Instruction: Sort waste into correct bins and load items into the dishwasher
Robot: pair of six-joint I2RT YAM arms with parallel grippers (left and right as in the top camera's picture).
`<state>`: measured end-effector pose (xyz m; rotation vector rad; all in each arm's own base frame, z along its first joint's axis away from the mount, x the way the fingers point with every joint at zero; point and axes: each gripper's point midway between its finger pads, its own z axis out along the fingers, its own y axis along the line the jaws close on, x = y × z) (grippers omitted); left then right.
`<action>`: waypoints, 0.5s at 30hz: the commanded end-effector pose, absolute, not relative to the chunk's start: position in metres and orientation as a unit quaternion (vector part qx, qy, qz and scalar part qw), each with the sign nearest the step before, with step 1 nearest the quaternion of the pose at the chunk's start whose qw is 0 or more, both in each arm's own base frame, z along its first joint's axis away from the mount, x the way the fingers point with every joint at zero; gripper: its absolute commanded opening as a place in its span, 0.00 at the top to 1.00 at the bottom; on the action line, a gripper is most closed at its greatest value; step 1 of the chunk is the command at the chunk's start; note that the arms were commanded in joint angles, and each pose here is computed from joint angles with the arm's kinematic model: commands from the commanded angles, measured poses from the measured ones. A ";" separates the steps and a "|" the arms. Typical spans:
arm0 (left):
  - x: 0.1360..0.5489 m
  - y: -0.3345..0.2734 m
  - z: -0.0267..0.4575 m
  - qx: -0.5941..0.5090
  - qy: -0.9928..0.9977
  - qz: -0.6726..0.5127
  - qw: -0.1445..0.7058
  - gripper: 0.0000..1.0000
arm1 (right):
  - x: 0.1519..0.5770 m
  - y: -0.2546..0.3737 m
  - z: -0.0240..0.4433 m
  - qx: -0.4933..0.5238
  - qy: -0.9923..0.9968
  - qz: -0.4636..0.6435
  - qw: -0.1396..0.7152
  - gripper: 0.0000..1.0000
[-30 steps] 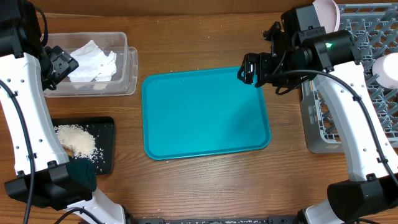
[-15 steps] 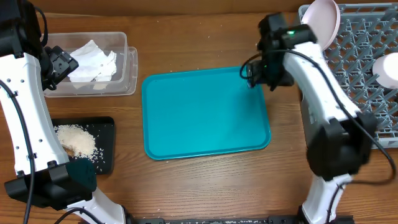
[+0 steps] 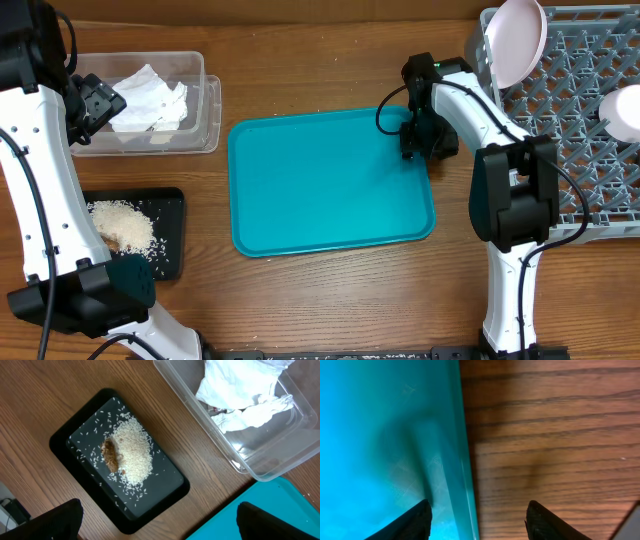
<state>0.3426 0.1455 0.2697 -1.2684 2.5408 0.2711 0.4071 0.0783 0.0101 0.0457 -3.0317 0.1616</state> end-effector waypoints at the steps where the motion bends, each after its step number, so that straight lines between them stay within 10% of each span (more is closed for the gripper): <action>1: 0.342 0.145 0.268 -0.445 0.879 0.095 0.142 0.00 | 0.404 0.085 0.007 0.014 -0.998 0.031 0.060 0.38; 15: 0.342 0.145 0.268 -0.445 0.879 0.095 0.142 0.00 | 0.385 0.074 -0.023 0.004 -0.996 0.032 0.084 0.69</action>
